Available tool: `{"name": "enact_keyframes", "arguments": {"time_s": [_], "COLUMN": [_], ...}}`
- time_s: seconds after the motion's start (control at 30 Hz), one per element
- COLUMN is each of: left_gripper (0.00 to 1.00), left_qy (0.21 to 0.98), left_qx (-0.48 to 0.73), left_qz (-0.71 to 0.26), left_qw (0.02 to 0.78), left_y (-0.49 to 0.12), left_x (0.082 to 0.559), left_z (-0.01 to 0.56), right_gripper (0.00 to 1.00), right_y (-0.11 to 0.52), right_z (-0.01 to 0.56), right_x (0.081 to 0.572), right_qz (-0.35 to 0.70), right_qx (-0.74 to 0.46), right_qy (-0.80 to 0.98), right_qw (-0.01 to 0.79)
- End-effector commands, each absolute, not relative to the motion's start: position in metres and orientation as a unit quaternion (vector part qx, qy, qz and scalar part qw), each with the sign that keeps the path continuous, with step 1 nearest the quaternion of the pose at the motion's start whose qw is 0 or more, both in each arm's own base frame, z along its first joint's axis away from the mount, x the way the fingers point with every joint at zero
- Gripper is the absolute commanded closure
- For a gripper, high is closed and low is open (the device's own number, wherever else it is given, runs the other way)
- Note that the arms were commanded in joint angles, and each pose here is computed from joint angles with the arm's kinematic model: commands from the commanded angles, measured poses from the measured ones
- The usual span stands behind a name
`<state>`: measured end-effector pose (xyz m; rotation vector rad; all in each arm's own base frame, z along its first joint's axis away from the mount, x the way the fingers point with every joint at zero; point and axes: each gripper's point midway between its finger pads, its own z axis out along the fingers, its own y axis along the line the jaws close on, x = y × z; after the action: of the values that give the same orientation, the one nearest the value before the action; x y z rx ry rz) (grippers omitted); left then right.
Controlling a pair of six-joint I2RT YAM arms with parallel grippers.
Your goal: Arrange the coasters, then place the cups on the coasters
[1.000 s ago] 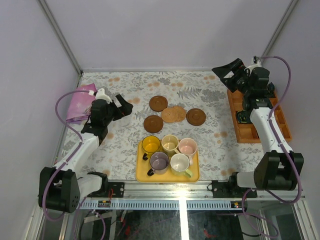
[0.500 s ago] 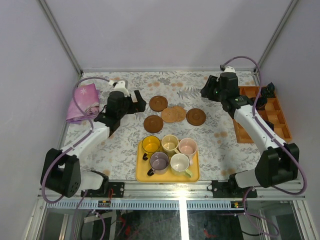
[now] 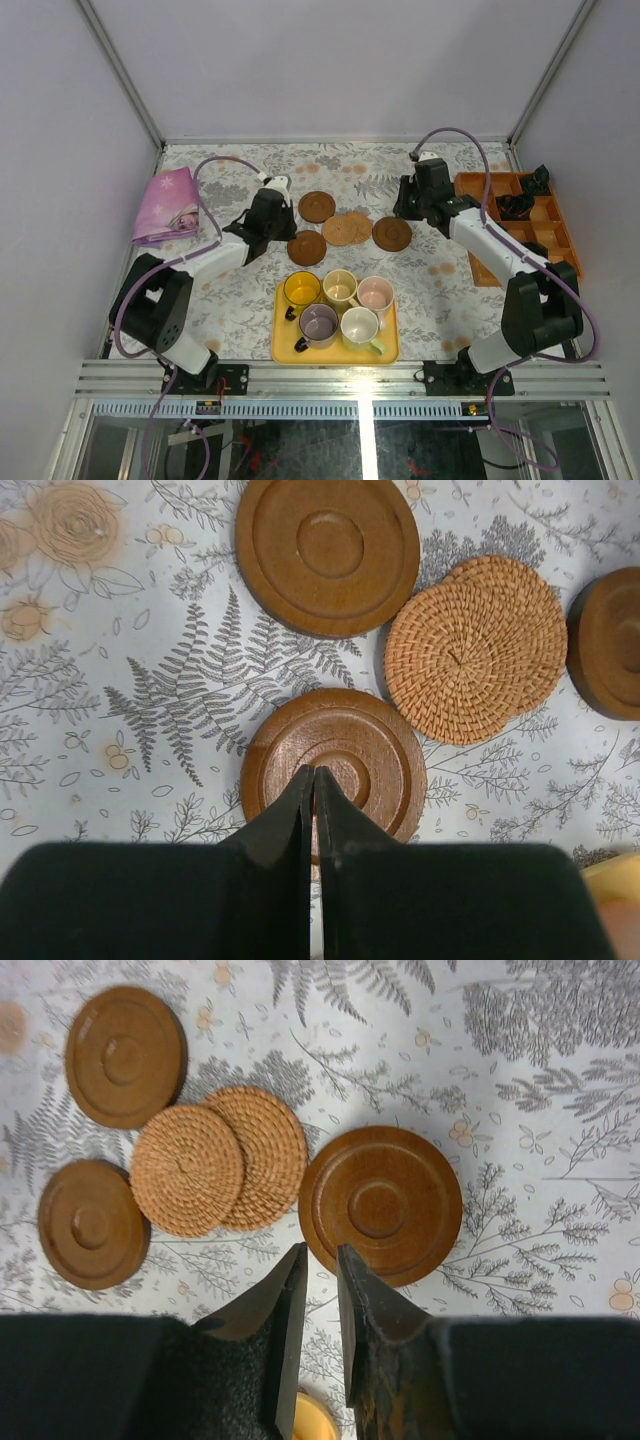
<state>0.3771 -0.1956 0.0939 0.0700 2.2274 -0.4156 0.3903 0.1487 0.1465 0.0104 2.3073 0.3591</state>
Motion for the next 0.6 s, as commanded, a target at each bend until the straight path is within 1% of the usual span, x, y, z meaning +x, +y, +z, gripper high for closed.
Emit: {"name": "enact_keyframes", "arguments": {"time_s": [0.0,0.27,0.5,0.57], "left_gripper": [1.00,1.00,1.00,1.00], "left_qy": [0.888,0.907,0.920,0.925], "left_qx": [0.040,0.061,0.066,0.064], "left_qz": [-0.187,-0.196,-0.195,-0.186], "left_qw": [0.419,0.369,0.334,0.325], "left_y": [-0.213,-0.233,-0.241,-0.240], "left_x": [0.381,0.372,0.377,0.377], "left_z": [0.096,0.065,0.042,0.036], "right_gripper": [0.75,0.81,0.82,0.82], "right_y": [0.140,0.140,0.148,0.150], "right_z": [0.120,0.082,0.078,0.065], "right_x": [0.384,0.374,0.383,0.384], "right_qz": [0.106,0.099,0.109,0.109], "right_qx": [-0.001,0.000,-0.007,-0.006], "right_qy": [0.923,0.940,0.940,0.946], "right_qw": [0.369,0.327,0.323,0.306]}}
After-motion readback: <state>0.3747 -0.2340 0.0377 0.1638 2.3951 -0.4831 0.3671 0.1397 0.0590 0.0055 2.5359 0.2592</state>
